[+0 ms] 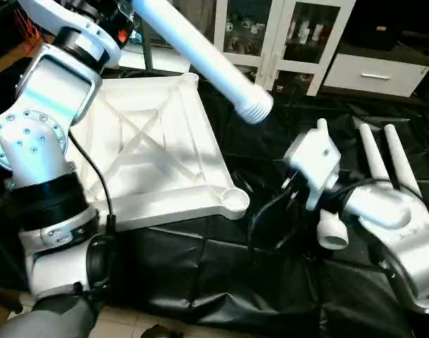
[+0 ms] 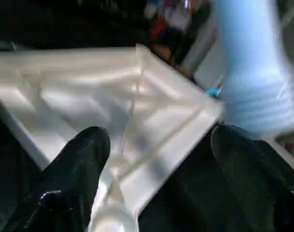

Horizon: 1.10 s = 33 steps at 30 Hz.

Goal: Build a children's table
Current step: Pick table leg

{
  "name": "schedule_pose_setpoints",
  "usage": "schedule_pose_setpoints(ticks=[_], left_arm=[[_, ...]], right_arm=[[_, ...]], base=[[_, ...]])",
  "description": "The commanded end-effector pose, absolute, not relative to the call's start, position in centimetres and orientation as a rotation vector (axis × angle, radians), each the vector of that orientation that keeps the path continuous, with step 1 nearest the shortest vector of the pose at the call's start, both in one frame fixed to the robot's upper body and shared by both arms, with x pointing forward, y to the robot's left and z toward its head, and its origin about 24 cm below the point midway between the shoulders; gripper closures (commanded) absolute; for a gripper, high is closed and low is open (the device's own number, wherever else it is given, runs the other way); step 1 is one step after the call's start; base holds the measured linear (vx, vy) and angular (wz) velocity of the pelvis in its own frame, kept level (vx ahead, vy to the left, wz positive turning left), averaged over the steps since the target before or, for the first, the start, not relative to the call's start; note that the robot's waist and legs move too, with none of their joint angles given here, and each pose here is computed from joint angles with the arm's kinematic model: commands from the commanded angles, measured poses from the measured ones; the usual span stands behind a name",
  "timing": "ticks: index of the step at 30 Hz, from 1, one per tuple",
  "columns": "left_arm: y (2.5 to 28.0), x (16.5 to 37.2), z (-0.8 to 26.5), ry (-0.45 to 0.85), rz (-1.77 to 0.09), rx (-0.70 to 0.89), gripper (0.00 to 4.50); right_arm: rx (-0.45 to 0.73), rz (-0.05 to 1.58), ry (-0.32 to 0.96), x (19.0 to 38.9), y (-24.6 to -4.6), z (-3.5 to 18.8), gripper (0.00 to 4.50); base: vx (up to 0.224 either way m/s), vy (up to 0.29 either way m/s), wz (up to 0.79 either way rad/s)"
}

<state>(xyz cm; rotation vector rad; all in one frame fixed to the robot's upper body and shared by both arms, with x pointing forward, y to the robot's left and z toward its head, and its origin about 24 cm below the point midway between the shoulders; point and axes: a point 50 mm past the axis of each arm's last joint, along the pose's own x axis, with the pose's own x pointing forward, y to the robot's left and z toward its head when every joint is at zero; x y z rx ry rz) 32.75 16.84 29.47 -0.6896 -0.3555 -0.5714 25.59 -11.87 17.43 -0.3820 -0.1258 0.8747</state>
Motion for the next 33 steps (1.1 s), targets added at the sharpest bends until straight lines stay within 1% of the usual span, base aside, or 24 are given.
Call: schedule_pose_setpoints(ticks=[1, 2, 4, 5, 7, 8, 9, 10, 11, 14, 15, 17, 21, 24, 30, 32, 33], left_arm=[[16.3, 32.6, 29.5, -0.352, -0.597, -0.649, 2.87], [16.1, 32.5, 29.0, -0.337, -0.628, -0.584, 2.87], [16.1, 32.5, 29.0, -0.337, -0.628, -0.584, 2.87], [15.7, 32.4, 28.9, -0.331, -0.662, -0.534, 2.87], [14.8, 32.0, 28.8, -0.325, -0.725, -0.460, 2.87], [14.8, 32.0, 28.8, -0.325, -0.725, -0.460, 2.87], [14.3, 31.8, 28.8, -0.321, -0.760, -0.428, 2.87], [14.3, 31.8, 28.8, -0.321, -0.760, -0.428, 2.87], [13.7, 31.5, 28.8, -0.315, -0.804, -0.387, 2.87], [12.5, 31.0, 28.7, -0.311, -0.876, -0.309, 2.87], [12.5, 31.0, 28.7, -0.311, -0.876, -0.309, 2.87], [11.8, 30.7, 28.8, -0.318, -0.913, -0.245, 2.87], [11.2, 30.4, 28.8, -0.320, -0.948, -0.152, 2.87], [11.0, 30.4, 28.9, -0.327, -0.961, -0.132, 2.87], [10.3, 30.0, 29.0, -0.336, -1.013, -0.097, 2.87], [10.2, 29.9, 29.0, -0.334, -1.028, -0.087, 2.87], [10.0, 29.9, 28.9, -0.334, -1.037, -0.081, 2.87]], right_arm=[[-0.370, 0.886, -0.168, 25.4, -11.9, 18.6, 0.71], [-0.333, 0.889, -0.173, 25.9, -11.9, 19.7, 0.71], [-0.333, 0.889, -0.173, 25.9, -11.9, 19.7, 0.71], [-0.311, 0.876, -0.155, 26.5, -12.1, 20.0, 0.44], [-0.280, 0.845, -0.118, 27.3, -12.4, 20.2, 0.37], [-0.280, 0.845, -0.118, 27.3, -12.4, 20.2, 0.34], [-0.288, 0.846, -0.105, 27.5, -12.4, 20.2, 0.11], [-0.288, 0.846, -0.105, 27.5, -12.4, 20.2, 0.03], [-0.303, 0.823, -0.087, 28.1, -12.5, 20.2, 0.00], [-0.334, 0.783, -0.033, 29.3, -12.4, 20.0, 0.00], [-0.334, 0.783, -0.033, 29.3, -12.4, 20.0, 0.00], [-0.332, 0.794, 0.018, 29.6, -12.3, 19.7, 0.00], [-0.315, 0.813, 0.066, 29.8, -12.1, 19.4, 0.00], [-0.284, 0.836, 0.088, 29.9, -11.6, 19.2, 0.00], [-0.274, 0.859, 0.121, 30.1, -11.2, 18.5, 0.00], [-0.266, 0.868, 0.127, 30.1, -11.1, 18.3, 0.27], [-0.260, 0.879, 0.133, 30.0, -11.0, 18.2, 0.27]], base=[[0.000, 0.000, 0.00], [0.000, 0.000, 0.00], [0.000, 0.000, 0.00], [0.000, 0.000, 0.00], [0.000, 0.000, 0.00], [0.000, 0.000, 0.00], [0.000, 0.000, 0.00], [0.000, 0.000, 0.00], [0.000, 0.000, 0.00], [0.000, 0.000, 0.00], [0.000, 0.000, 0.00], [0.000, 0.000, 0.00], [0.000, 0.000, 0.00], [0.000, 0.000, 0.00], [0.000, 0.000, 0.00], [0.000, 0.000, 0.00], [0.000, 0.000, 0.00]])
